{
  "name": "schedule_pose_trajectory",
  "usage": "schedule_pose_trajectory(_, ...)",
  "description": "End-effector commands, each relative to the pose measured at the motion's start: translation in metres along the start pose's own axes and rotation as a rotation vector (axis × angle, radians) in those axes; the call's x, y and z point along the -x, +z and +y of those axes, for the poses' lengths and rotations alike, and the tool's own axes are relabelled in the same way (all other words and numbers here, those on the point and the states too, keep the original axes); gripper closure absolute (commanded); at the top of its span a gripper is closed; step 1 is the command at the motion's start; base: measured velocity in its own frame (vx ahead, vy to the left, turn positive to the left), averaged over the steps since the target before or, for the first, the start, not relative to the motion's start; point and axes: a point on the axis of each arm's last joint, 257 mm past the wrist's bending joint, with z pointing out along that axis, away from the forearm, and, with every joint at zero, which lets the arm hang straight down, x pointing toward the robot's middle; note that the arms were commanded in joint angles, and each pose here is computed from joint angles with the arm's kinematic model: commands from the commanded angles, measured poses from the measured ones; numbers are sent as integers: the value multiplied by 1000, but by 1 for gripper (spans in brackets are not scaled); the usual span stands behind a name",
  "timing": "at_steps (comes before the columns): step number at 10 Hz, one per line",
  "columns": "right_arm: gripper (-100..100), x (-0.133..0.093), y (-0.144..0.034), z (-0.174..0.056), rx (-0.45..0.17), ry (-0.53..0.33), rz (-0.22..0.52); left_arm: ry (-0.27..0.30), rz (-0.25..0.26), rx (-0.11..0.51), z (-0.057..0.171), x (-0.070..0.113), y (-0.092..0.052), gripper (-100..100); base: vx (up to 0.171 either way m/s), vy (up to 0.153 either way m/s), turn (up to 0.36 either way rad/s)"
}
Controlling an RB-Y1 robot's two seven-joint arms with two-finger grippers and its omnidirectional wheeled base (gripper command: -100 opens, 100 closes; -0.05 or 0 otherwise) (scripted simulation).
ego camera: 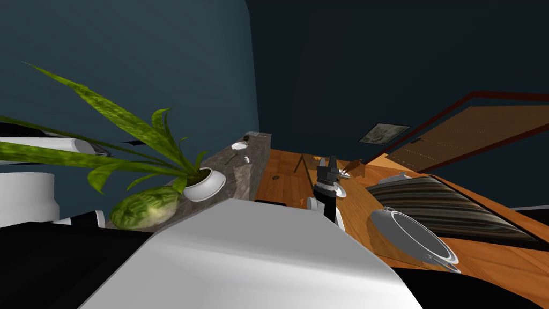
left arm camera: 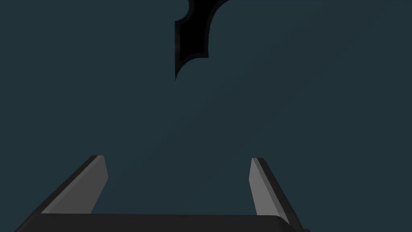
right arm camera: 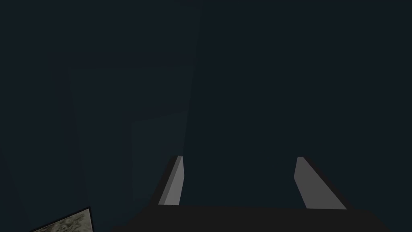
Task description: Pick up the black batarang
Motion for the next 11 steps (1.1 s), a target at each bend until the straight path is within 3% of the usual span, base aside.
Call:
schedule_pose_trajectory(1, 0, 0, 0, 0, 0, 0, 0, -12, 3, 37, 13, 1, 5, -100, 169, 57, -96)
schedule_pose_trajectory(2, 0, 0, 0, 0, 0, 0, 0, -17, 1, 68, 28, 3, 9, -100, 128, 38, -65)
schedule_pose_trajectory(3, 0, 0, 0, 0, 0, 0, 0, -14, 1, 50, 20, 2, 9, -100, 54, 13, -13)
schedule_pose_trajectory(4, 0, 0, 0, 0, 0, 0, 0, -14, 2, 53, 22, 2, 10, 0, 12, 4, -1)
schedule_pose_trajectory(5, 0, 0, 0, 0, 0, 0, 0, -29, -25, 53, 25, 11, 13, -100, -46, 74, -226)
schedule_pose_trajectory(6, 0, 0, 0, 0, 1, 0, 0, -20, -13, 53, 24, 6, 11, -100, -33, 53, -76)
schedule_pose_trajectory(7, 0, 0, 0, 0, 0, 0, 0, -22, -15, 53, 23, 7, 11, 100, -2, 8, 11)
schedule_pose_trajectory(11, 0, 0, 0, 0, 0, 0, 0, -23, -15, 55, 24, 7, 12, 100, 0, 0, 0)
